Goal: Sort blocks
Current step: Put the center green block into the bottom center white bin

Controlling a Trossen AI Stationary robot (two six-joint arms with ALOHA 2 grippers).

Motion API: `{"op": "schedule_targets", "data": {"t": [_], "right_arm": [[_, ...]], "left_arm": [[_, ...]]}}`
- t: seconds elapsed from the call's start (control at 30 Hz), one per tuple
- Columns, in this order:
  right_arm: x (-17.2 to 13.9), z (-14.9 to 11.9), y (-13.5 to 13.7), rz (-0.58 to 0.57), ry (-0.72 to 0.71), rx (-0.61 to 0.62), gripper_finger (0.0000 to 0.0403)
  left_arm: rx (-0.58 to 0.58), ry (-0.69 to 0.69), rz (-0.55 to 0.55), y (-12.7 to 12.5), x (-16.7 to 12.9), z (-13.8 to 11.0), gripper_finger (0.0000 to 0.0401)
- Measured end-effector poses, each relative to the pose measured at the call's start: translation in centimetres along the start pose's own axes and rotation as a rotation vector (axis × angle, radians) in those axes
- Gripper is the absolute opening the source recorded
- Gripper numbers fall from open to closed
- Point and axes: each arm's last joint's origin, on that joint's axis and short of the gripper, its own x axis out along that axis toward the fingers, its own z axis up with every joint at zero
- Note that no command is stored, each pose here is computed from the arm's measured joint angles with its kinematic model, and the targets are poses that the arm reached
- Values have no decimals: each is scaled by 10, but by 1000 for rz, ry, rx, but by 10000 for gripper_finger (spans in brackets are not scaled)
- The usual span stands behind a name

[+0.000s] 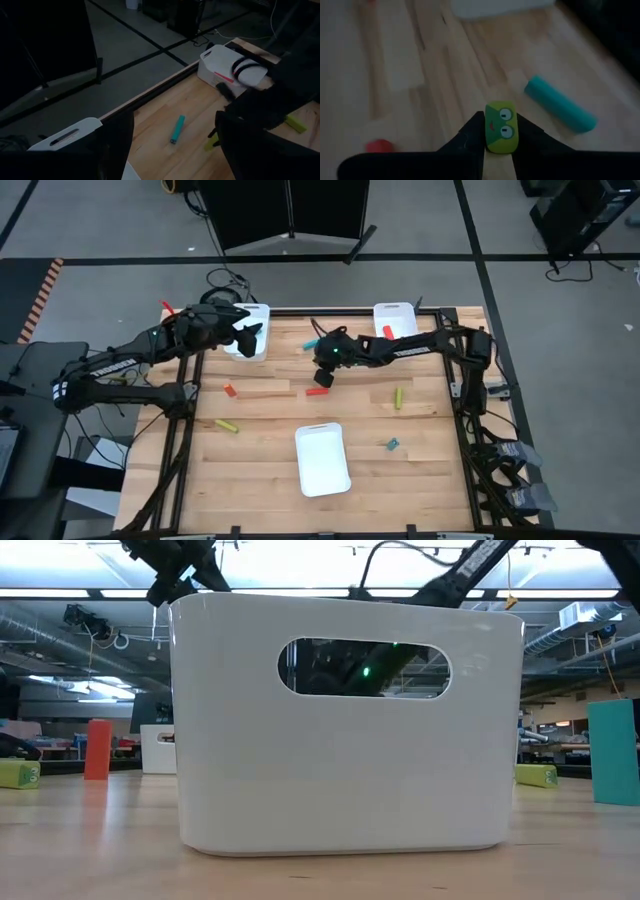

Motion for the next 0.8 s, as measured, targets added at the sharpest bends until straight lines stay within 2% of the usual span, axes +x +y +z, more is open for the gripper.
{"op": "schedule_targets", "data": {"t": [0.17,0.3,0.43,0.6,0.8], "right_arm": [[-46,25,10,88,-79,-59,72],[-92,43,23,285,-158,-121,72],[-122,45,43,478,-164,-178,72],[-132,32,82,614,-105,-283,72],[-116,10,130,715,-35,-341,72]], "left_arm": [[2,6,-1,0,0,-1,286],[3,7,-4,-1,0,-1,286],[4,9,-2,-1,0,-1,286],[5,9,1,-1,0,-1,286],[5,9,4,-1,1,-1,286]]}}
